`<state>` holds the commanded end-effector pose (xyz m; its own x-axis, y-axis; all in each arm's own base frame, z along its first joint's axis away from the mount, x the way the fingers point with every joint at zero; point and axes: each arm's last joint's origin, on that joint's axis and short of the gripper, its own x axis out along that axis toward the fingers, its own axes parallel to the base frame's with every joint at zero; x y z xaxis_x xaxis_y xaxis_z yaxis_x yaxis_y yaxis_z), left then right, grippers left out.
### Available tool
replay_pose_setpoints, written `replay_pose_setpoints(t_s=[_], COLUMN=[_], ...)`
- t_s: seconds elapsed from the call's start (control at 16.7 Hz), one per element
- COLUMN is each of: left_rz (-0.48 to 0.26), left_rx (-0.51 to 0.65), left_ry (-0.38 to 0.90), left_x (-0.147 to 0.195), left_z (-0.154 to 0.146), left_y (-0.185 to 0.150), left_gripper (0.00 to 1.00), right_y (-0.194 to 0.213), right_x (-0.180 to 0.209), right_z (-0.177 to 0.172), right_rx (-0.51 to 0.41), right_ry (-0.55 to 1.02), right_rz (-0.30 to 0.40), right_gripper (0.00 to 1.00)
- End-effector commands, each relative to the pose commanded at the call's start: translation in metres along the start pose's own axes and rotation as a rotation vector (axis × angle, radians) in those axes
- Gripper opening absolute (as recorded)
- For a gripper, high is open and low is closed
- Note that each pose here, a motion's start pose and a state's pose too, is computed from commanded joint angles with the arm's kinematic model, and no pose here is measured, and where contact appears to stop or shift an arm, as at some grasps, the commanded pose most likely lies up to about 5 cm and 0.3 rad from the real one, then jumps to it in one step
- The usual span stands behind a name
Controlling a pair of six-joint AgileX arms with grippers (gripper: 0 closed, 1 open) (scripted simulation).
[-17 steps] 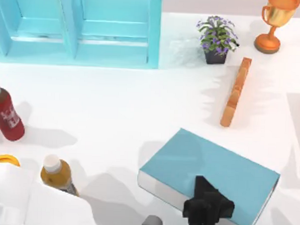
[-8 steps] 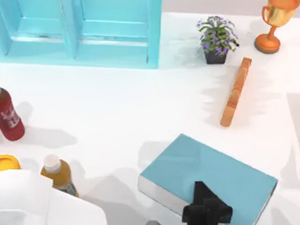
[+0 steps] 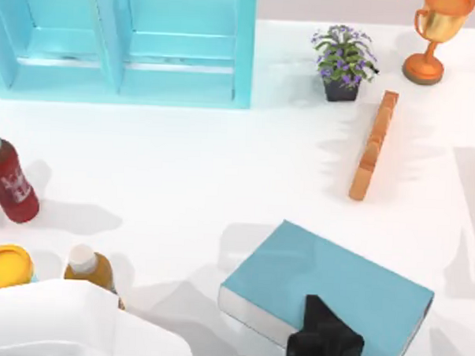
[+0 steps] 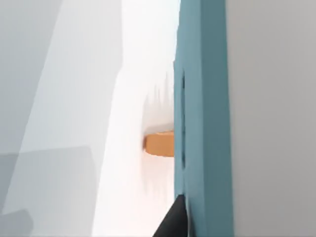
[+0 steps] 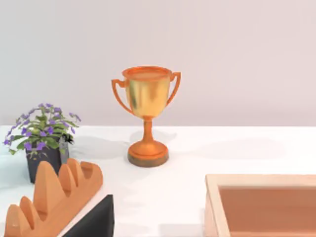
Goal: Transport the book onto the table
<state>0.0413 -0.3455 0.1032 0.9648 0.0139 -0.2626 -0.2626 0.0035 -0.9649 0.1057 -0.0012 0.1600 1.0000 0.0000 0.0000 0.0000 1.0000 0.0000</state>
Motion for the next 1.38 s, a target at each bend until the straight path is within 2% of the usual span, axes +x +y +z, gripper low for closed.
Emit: replay_pose_setpoints(t_s=[0.72, 1.38], left_rz=[0.000, 0.005], left_rx=[0.000, 0.003], left_ry=[0.000, 0.003], left_x=[0.0000, -0.0019], left_z=[0.0000, -0.0001], left_y=[0.0000, 0.0012], left_gripper=[0.98, 1.00], right_y=[0.0000, 0.0000], right_x=[0.0000, 0.0000], right_z=[0.0000, 0.0000], right_rx=[0.000, 0.000], right_ry=[0.000, 0.000], right_rz=[0.000, 0.000], right_gripper=[1.00, 1.00])
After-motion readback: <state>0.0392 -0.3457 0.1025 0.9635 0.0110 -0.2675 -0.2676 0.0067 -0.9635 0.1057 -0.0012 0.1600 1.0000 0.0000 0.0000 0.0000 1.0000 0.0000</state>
